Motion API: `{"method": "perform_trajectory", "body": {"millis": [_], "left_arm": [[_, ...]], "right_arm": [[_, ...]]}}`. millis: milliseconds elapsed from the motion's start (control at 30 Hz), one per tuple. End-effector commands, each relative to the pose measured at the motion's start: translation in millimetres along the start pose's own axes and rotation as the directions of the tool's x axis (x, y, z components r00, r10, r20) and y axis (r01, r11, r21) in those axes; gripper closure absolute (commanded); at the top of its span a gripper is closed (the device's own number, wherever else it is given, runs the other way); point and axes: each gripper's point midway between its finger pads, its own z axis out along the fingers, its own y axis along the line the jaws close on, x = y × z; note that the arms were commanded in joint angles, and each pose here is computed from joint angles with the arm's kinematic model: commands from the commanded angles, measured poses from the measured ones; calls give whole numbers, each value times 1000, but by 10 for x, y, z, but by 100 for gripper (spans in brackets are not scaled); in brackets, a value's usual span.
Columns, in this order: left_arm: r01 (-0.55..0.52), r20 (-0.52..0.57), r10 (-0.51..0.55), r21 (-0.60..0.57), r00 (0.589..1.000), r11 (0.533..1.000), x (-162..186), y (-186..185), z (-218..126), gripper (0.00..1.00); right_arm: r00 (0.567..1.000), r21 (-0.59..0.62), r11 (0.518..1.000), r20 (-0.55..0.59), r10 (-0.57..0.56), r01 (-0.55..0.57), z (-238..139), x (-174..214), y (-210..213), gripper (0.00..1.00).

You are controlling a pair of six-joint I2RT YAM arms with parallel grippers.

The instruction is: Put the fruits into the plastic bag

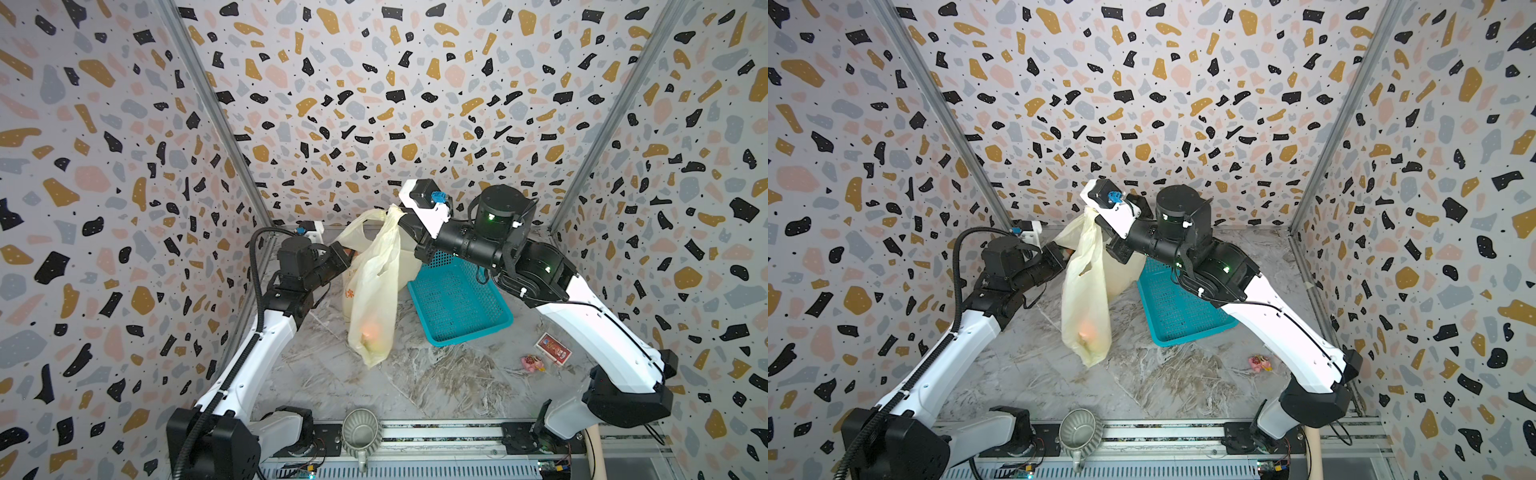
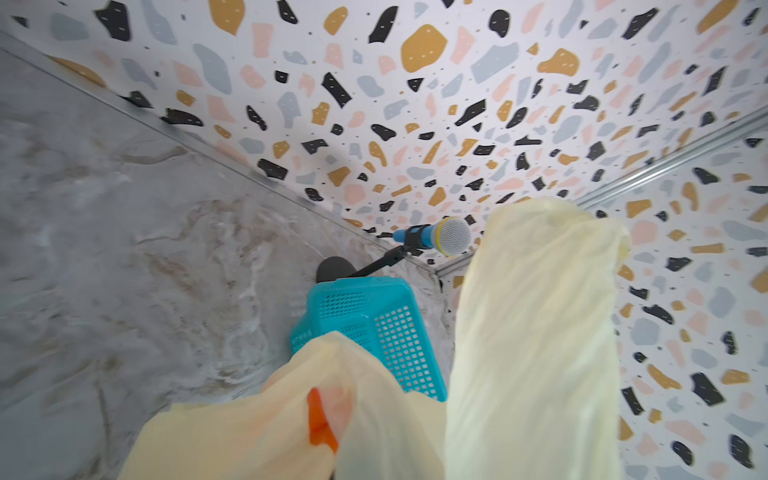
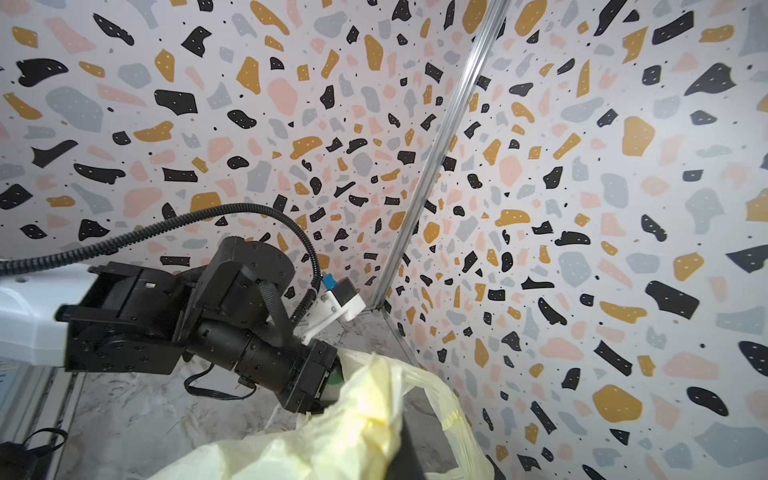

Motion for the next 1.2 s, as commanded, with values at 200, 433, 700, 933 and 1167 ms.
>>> {"method": "perform_trajectory", "body": {"millis": [200, 433, 700, 933, 1167], "left_arm": [[-35, 40, 32, 87, 999, 996, 227, 105, -43, 100], [-8, -4, 8, -40, 1000, 999, 632, 627, -8, 100], [-71, -68, 71, -4, 995, 997, 638, 380, 94, 57], [-169, 132, 199, -207, 971, 964, -53, 175, -303, 0], [16, 306, 355, -777, 883, 629, -692, 900, -1122, 1]], "right_arm": [[972, 126, 991, -221, 78, -51, -32, 1178, -30, 100], [866, 233, 943, -389, 315, -239, -132, 2292, -33, 100], [660, 453, 744, -365, 657, -491, -447, 3192, -646, 100], [445, 582, 493, -236, 864, -647, -859, 3769, -1011, 60], [361, 575, 383, -158, 919, -723, -1238, 3826, -910, 34]]}}
